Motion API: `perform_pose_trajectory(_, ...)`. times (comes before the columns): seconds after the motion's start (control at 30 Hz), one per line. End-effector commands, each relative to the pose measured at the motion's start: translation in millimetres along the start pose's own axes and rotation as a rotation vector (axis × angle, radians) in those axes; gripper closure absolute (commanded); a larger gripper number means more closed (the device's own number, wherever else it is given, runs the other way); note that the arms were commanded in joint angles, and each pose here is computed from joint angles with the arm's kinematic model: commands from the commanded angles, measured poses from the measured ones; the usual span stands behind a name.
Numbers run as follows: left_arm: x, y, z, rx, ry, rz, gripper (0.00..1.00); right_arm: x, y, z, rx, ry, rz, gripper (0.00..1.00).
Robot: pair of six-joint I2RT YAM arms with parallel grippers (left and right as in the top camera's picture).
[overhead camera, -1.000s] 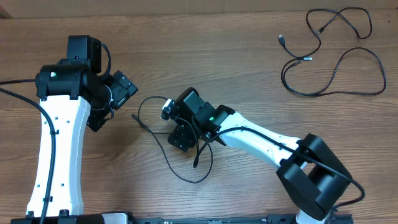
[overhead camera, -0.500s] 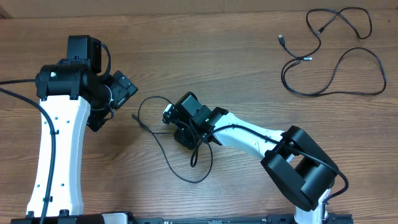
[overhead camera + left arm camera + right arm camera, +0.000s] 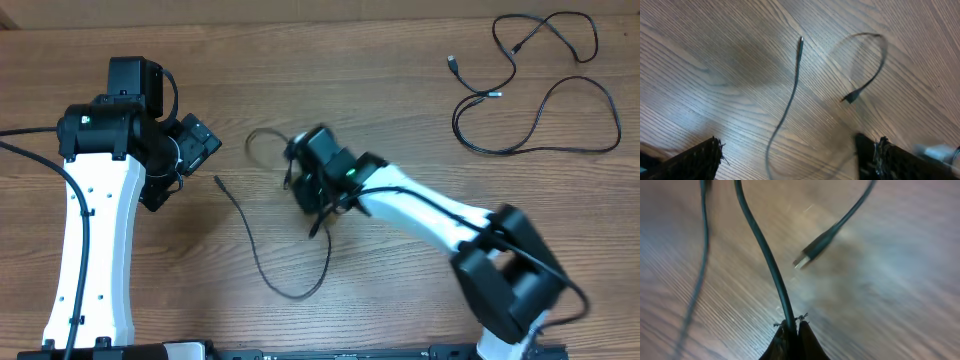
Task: Untangle cables
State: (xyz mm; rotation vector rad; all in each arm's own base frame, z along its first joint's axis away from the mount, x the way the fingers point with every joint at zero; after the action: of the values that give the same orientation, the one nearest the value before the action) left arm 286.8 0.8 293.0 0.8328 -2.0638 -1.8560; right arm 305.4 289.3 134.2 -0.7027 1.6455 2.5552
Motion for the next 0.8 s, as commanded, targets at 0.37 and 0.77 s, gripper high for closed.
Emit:
perform_pose_trajectory(0.37,-1,1,0,-0.008,-0.004,-0.011,0.0,-50,144,17,-0.101,-0.315,-0.392,0.96)
perform_pose_trajectory(0.77,-1,1,0,-0.008,-0.004,-0.011,0.0,-51,200,3,0.059,-0.358,-0.619,0.96)
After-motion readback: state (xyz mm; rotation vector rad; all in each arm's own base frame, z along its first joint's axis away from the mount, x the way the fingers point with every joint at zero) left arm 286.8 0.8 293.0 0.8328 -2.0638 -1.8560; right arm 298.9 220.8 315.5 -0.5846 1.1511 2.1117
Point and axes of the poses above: each gripper's point midway between its finger pads, its own y axis back along the fingers, its own z axis along the line the jaws close on, x = y × z, the point moved 8 cm from there along y, back along the fingers, and after that the axes turned 13 degrees about -y, right-handed, at the moved point
